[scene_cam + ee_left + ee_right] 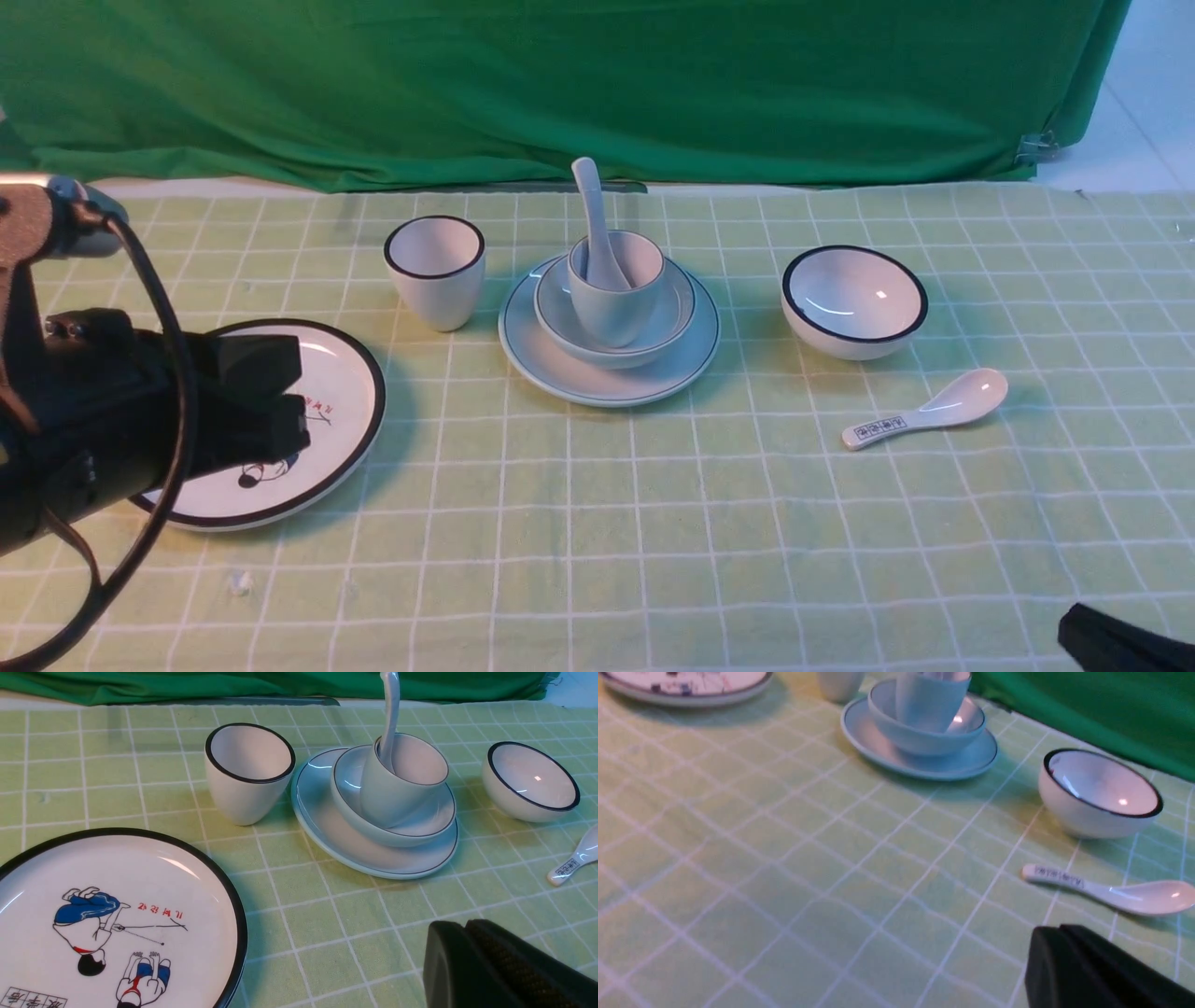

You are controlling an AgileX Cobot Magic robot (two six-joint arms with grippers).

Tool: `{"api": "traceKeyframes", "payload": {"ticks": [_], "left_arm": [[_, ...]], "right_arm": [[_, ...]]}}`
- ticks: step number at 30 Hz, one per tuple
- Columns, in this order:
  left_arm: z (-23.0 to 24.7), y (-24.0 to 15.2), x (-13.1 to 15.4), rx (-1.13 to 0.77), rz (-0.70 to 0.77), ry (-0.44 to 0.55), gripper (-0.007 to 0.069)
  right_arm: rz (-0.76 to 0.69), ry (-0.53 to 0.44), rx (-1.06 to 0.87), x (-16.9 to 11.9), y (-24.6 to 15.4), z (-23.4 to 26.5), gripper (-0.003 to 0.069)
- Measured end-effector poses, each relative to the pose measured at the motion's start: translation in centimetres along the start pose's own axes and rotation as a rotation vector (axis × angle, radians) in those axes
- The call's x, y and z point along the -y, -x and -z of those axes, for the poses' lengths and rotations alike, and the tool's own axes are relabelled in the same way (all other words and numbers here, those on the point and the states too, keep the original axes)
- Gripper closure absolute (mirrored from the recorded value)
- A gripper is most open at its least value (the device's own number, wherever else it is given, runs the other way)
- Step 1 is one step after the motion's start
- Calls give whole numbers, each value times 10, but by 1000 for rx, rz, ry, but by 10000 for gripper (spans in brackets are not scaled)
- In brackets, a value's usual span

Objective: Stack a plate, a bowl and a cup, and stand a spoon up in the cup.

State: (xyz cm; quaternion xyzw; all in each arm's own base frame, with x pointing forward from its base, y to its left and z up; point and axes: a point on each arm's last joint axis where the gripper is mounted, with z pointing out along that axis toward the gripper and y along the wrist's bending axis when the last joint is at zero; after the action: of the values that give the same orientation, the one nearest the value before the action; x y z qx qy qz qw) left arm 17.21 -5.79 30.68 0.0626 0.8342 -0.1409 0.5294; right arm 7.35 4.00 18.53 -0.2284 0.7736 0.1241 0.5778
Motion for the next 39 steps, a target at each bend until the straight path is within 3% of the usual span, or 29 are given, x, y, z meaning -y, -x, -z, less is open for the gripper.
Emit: {"api": "traceKeyframes", "payload": {"ticks": [3, 10, 16, 39], "left_arm": [[0, 0, 0, 2, 0, 0, 608], [0, 1, 0, 8, 0, -1, 608], [0, 1, 0, 11, 0, -1, 608], [0, 1, 0, 15, 0, -2, 608]], "right_arm": [[-118, -91, 92, 7, 3, 9, 639], [-182, -331, 207, 19, 0, 31, 639], [-211, -425, 166, 23, -5, 33, 639], [-220, -444, 157, 24, -6, 34, 603]]}}
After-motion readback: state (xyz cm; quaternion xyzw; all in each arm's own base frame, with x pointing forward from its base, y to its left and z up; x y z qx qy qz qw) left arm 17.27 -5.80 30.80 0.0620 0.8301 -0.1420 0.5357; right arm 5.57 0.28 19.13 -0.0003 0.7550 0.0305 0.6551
